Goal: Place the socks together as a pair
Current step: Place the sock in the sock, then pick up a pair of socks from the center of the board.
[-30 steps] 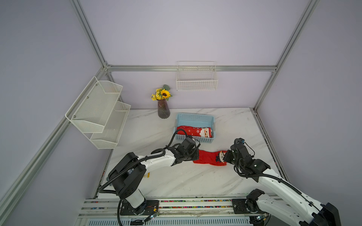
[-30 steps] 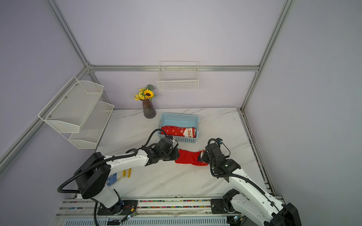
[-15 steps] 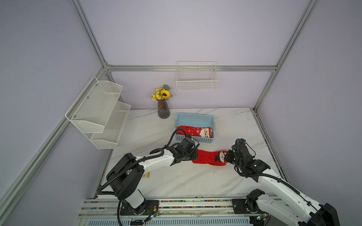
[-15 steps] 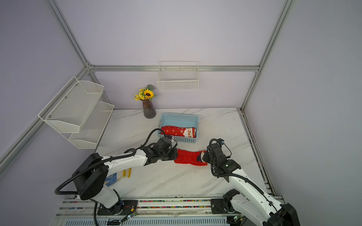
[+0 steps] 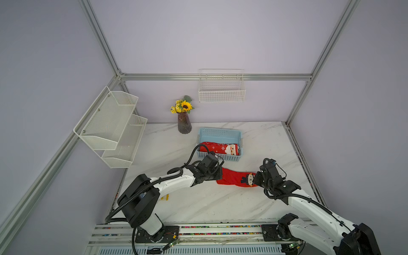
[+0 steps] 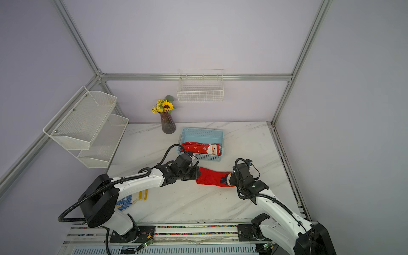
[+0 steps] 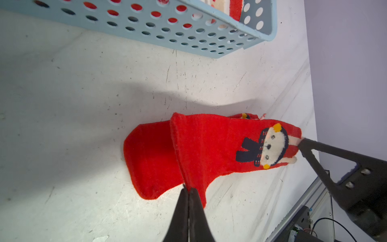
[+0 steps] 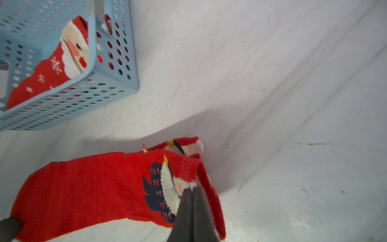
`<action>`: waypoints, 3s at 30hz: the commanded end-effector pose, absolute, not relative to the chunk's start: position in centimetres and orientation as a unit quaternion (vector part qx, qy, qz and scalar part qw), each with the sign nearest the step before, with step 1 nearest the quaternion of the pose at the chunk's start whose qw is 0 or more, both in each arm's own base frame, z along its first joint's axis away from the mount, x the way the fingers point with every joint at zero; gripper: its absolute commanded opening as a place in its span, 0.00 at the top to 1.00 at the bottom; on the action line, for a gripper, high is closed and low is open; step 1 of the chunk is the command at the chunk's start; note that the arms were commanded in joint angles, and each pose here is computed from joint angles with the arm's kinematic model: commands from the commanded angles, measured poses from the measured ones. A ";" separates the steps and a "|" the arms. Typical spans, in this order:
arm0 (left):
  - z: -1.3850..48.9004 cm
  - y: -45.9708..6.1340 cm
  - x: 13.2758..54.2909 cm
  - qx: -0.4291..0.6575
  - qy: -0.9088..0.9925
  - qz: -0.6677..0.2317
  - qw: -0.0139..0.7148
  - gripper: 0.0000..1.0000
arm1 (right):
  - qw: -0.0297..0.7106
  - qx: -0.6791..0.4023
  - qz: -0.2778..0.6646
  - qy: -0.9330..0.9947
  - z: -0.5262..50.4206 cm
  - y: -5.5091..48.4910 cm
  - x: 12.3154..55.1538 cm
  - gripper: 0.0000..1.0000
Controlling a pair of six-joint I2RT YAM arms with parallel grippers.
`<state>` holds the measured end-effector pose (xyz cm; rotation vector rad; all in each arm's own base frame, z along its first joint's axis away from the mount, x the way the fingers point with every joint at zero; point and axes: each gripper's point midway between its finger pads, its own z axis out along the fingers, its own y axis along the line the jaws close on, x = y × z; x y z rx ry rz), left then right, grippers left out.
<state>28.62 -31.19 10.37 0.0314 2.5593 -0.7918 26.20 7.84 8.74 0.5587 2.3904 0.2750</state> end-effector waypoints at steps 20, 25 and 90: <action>10.7 -28.3 27.7 -0.008 0.929 -0.270 0.252 1.00 | 0.327 0.204 0.133 0.913 8.3 8.3 27.7 1.00; 11.0 -28.1 27.5 -0.008 0.927 -0.274 0.257 1.00 | 0.330 0.203 0.130 0.913 8.4 8.1 27.6 1.00; 6.4 -29.1 27.3 -0.006 0.939 -0.277 0.202 1.00 | 0.286 0.218 0.241 0.901 6.2 11.7 27.3 1.00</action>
